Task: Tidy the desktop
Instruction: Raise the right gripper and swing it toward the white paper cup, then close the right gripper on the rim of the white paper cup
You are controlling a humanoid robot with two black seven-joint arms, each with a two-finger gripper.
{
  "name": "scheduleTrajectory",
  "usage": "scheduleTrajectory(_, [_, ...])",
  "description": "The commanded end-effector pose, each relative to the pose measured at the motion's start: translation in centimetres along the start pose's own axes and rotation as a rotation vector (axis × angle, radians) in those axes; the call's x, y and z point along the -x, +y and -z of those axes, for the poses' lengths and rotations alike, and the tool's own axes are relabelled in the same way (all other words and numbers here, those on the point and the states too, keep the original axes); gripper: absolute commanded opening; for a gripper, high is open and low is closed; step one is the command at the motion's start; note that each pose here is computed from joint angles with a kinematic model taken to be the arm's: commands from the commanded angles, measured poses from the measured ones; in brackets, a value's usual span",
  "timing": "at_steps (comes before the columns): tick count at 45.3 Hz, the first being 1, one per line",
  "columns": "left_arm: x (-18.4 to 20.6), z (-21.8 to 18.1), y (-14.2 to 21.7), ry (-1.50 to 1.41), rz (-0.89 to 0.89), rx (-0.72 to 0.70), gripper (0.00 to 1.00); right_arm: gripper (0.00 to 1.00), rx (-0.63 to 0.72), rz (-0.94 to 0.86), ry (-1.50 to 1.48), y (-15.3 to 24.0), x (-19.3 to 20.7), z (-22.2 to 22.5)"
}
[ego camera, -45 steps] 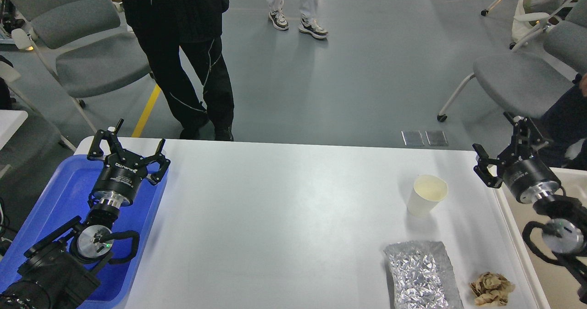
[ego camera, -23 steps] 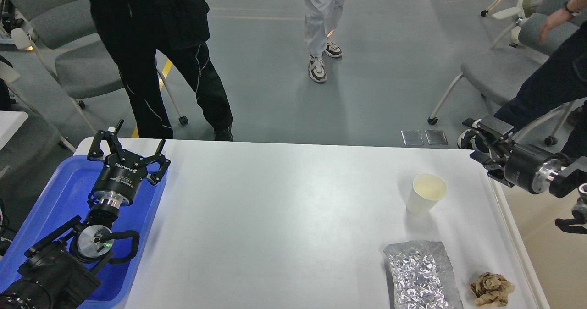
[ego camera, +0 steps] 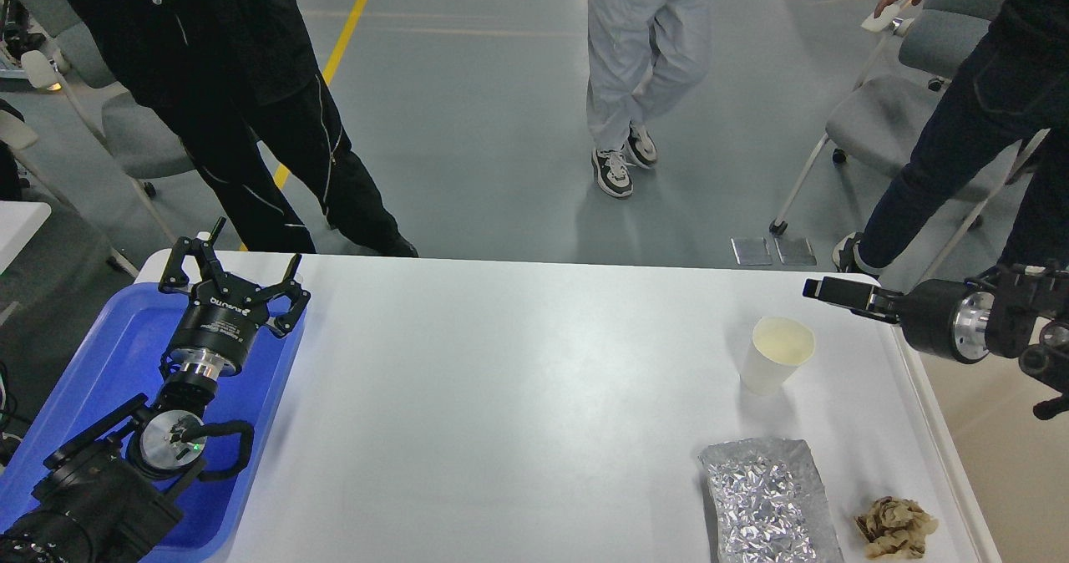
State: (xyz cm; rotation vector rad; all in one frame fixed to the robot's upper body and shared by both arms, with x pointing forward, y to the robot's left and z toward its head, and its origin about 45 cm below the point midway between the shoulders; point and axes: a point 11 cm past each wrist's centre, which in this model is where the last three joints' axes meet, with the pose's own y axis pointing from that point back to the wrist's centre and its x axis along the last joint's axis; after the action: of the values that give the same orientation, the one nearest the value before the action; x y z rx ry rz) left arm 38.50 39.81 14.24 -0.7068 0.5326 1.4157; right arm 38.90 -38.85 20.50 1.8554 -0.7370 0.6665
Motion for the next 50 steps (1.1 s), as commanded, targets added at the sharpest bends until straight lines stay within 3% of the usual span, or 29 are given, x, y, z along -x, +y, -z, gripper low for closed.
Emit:
scheduleTrajectory(1, [0.0,0.0,0.0,-0.001,0.000,-0.001,1.00,1.00,0.052,0.085,0.212,-0.2,1.2,-0.9])
scheduleTrajectory(16, [0.0,0.0,0.0,-0.001,0.000,-0.001,1.00,1.00,0.078,0.129,0.320,-4.0,5.0,-1.1])
scheduleTrajectory(40, [0.0,0.0,0.0,-0.001,0.000,-0.001,1.00,0.99,0.101,0.098,0.320,-6.5,4.7,-0.5])
scheduleTrajectory(43, [0.0,0.0,0.0,-0.001,0.000,-0.001,1.00,0.94,0.099,0.102,0.324,-6.8,5.0,-0.4])
scheduleTrajectory(47, [0.0,0.0,0.0,-0.001,0.000,-0.001,1.00,0.79,0.094,0.108,0.329,-7.0,5.3,-0.2])
scheduleTrajectory(50, [0.0,0.0,0.0,-0.001,0.000,-0.001,1.00,0.51,0.100,0.119,0.325,-7.0,5.6,-0.3])
